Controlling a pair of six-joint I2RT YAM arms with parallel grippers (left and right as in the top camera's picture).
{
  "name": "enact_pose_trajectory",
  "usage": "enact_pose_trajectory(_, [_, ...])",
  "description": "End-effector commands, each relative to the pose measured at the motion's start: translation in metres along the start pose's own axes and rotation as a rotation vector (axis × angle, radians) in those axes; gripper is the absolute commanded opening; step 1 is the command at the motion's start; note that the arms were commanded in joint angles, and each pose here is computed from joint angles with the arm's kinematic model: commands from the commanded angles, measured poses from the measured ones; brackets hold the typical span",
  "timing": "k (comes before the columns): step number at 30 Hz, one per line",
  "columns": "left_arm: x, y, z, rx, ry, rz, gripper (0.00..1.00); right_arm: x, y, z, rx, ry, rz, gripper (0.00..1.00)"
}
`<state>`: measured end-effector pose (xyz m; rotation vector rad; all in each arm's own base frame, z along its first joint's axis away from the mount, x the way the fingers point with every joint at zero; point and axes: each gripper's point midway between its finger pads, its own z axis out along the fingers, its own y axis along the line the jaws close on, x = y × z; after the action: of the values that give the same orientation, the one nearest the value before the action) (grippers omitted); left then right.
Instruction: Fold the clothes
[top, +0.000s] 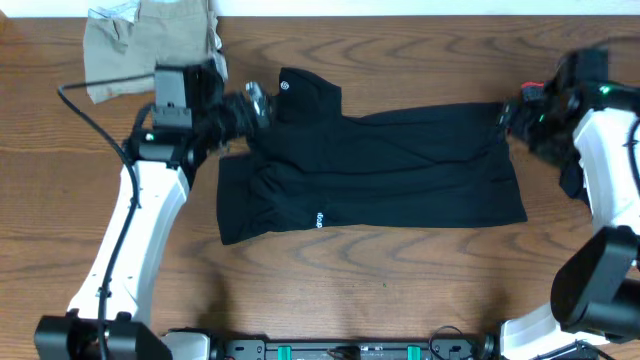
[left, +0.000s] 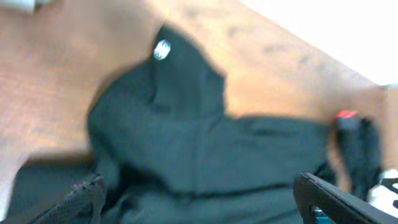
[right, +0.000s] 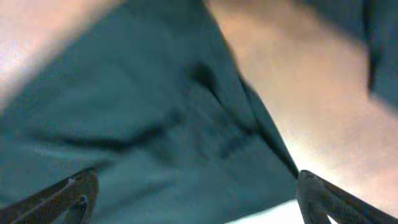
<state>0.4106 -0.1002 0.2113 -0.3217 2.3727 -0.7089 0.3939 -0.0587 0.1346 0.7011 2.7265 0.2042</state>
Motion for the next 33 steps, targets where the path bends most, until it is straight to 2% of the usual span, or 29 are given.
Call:
enact_pose_trajectory(1, [-0.019,-0.029,0.015,0.058,-0.011,-0.066,0.98,-0.023,0.020,-0.016,-0.097,-0.073,-0.046,0.99])
enact_pose_trajectory(6, [-0.047,-0.061,0.062,0.096,0.004,-0.027,0.98,-0.055,0.032,-0.009,-0.128,-0.154,-0.063,0.99])
enact_pose_trajectory(12, [-0.081,-0.058,0.131,0.095,0.004,-0.030,0.98,-0.081,0.038,0.028,-0.138,-0.166,-0.091,0.99])
enact_pose_trajectory(15, [-0.087,-0.054,0.164,0.100,0.003,-0.026,0.98,-0.089,0.038,0.050,-0.140,-0.155,-0.088,0.99])
enact_pose_trajectory(18, [-0.087,-0.047,0.192,0.105,0.001,-0.026,0.98,-0.090,0.035,0.075,-0.132,-0.125,-0.084,0.99])
enact_pose_trajectory(25, [-0.070,-0.019,0.240,0.092,0.020,-0.129,0.98,-0.078,0.025,0.117,-0.102,-0.054,-0.081,0.99])
enact_pose_trajectory(33, [-0.044,0.009,0.262,0.022,0.088,-0.188,0.98,-0.070,0.001,0.127,0.015,-0.023,-0.069,0.99])
